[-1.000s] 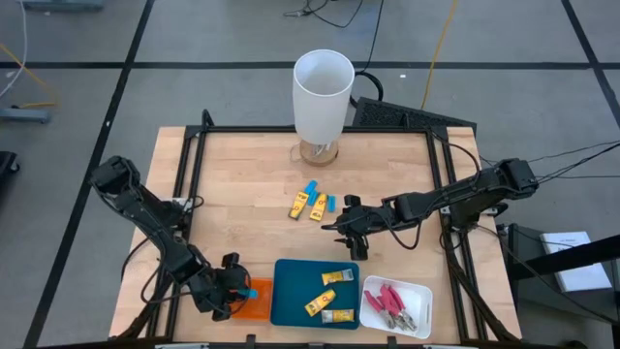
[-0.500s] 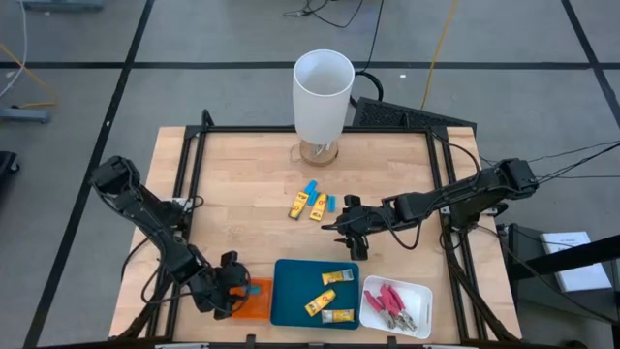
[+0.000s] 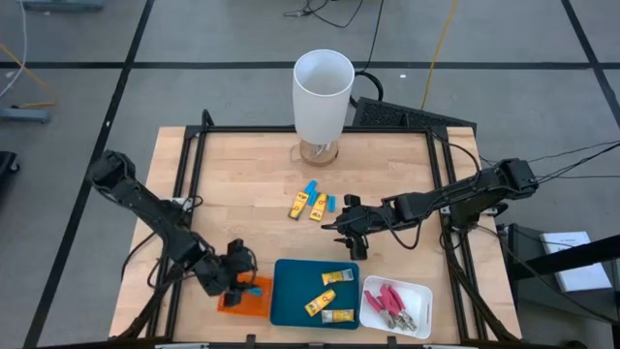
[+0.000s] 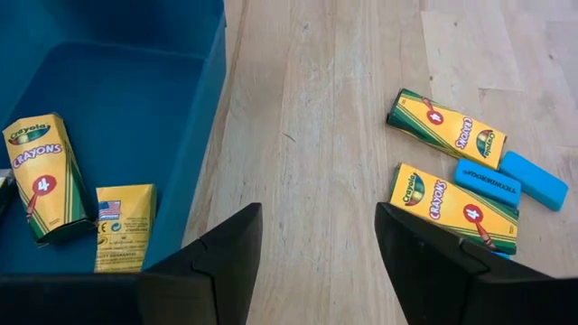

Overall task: Pick & Place School Supplies
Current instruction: Put the blue eraser into the orange bin

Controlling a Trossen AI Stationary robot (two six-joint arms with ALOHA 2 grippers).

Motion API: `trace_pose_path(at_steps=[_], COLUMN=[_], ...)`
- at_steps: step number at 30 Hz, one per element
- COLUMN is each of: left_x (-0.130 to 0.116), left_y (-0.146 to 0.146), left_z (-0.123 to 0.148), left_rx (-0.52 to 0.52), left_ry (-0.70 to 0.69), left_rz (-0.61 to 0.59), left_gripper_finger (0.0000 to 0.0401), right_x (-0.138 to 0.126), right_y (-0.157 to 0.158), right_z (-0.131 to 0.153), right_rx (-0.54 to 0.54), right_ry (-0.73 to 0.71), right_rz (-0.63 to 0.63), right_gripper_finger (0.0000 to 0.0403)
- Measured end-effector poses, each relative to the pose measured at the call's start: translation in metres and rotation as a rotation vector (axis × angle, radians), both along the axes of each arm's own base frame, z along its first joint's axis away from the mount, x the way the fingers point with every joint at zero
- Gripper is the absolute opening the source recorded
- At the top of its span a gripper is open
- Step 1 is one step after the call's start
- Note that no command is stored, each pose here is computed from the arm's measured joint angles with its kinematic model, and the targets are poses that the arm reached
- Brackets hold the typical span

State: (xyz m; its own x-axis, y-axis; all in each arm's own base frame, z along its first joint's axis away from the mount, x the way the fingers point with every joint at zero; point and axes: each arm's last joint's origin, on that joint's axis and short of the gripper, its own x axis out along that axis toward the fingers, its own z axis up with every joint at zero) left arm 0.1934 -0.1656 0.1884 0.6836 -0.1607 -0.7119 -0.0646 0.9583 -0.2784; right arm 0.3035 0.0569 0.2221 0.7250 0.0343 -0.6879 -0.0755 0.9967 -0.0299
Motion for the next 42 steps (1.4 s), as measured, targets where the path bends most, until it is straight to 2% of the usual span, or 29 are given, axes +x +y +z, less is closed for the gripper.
trace_pose_path(at_steps=[4, 10, 13, 20, 27, 31, 35, 38, 42], left_x=[0.009, 0.019, 0.027, 0.043, 0.051, 0.053, 0.055, 0.057, 0.063], left_y=[0.018, 0.038, 0.052, 0.091, 0.123, 0.134, 0.141, 0.143, 0.142], left_z=[0.010, 0.017, 0.017, 0.018, 0.017, 0.016, 0.015, 0.012, 0.008], left_rx=[0.083, 0.137, 0.181, 0.282, 0.335, 0.342, 0.338, 0.332, 0.319], left_ry=[-0.084, -0.113, -0.115, -0.108, -0.083, -0.072, -0.064, -0.052, -0.062], left_rz=[0.068, 0.099, 0.123, 0.256, 0.341, 0.379, 0.402, 0.399, 0.367], left_gripper_finger=[0.0244, 0.0244, 0.0244, 0.0244, 0.0244, 0.0244, 0.0244, 0.0244, 0.0244], right_x=[0.001, 0.002, 0.006, 0.004, -0.005, -0.007, -0.002, -0.001, 0.008], right_y=[-0.002, -0.002, -0.004, -0.017, -0.052, -0.075, -0.092, -0.096, -0.091], right_z=[0.001, 0.002, 0.001, -0.007, -0.029, -0.034, -0.045, -0.057, -0.073], right_rx=[0.001, -0.004, -0.052, -0.132, -0.134, -0.107, -0.015, -0.017, -0.036], right_ry=[-0.008, -0.027, -0.055, -0.049, -0.004, 0.015, 0.000, 0.049, 0.051], right_rz=[-0.006, -0.003, -0.019, -0.131, -0.271, -0.303, -0.378, -0.398, -0.357], right_gripper_finger=[0.0207, 0.0207, 0.0207, 0.0207, 0.0211, 0.0236, 0.0280, 0.0303, 0.0310])
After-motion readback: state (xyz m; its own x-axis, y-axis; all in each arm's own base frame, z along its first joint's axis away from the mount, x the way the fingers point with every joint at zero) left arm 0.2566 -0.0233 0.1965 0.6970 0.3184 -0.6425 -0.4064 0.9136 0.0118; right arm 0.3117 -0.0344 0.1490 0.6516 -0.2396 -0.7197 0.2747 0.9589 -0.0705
